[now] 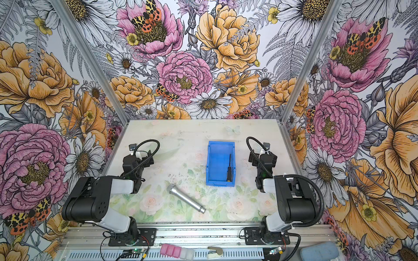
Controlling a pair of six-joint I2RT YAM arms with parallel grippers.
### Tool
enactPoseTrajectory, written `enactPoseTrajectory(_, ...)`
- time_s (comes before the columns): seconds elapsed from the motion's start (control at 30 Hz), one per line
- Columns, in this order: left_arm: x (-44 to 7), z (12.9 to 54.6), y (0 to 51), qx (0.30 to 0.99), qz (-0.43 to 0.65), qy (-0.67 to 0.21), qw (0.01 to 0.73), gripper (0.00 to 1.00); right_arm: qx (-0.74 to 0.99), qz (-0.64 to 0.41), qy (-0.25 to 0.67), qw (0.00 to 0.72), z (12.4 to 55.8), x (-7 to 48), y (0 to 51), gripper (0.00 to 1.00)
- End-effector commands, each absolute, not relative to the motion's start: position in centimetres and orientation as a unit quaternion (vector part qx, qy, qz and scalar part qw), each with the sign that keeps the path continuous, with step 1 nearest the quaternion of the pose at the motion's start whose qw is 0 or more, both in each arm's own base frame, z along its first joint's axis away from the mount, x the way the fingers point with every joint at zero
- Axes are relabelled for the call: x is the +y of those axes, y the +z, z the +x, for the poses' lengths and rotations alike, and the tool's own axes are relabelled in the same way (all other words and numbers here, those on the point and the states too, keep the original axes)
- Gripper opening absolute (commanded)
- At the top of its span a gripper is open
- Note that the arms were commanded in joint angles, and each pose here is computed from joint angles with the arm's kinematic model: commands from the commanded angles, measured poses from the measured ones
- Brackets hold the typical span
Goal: Put the screwdriver in the bin
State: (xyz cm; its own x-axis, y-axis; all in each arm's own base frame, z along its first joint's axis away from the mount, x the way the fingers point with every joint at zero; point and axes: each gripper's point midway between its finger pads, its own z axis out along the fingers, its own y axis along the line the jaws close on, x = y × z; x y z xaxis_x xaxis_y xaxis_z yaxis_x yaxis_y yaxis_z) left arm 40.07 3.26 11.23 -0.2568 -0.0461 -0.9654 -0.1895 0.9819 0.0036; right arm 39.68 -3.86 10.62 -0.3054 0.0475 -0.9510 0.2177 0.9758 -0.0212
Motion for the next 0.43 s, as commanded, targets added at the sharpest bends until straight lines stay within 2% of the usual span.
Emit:
enactPoseTrajectory(0.0, 2.07, 40.51, 12.91, 0.768, -0.06, 0.036, 0.636, 0.99, 0.794, 0.077, -0.071, 0.599, 39.94, -3.78, 11.31, 0.99)
enactPoseTrajectory(0.4, 2.01, 40.57, 12.9, 0.769, -0.058, 0.034, 0.635, 0.99, 0.792, 0.077, -0.072, 0.601, 39.86, -3.79, 11.38, 0.99)
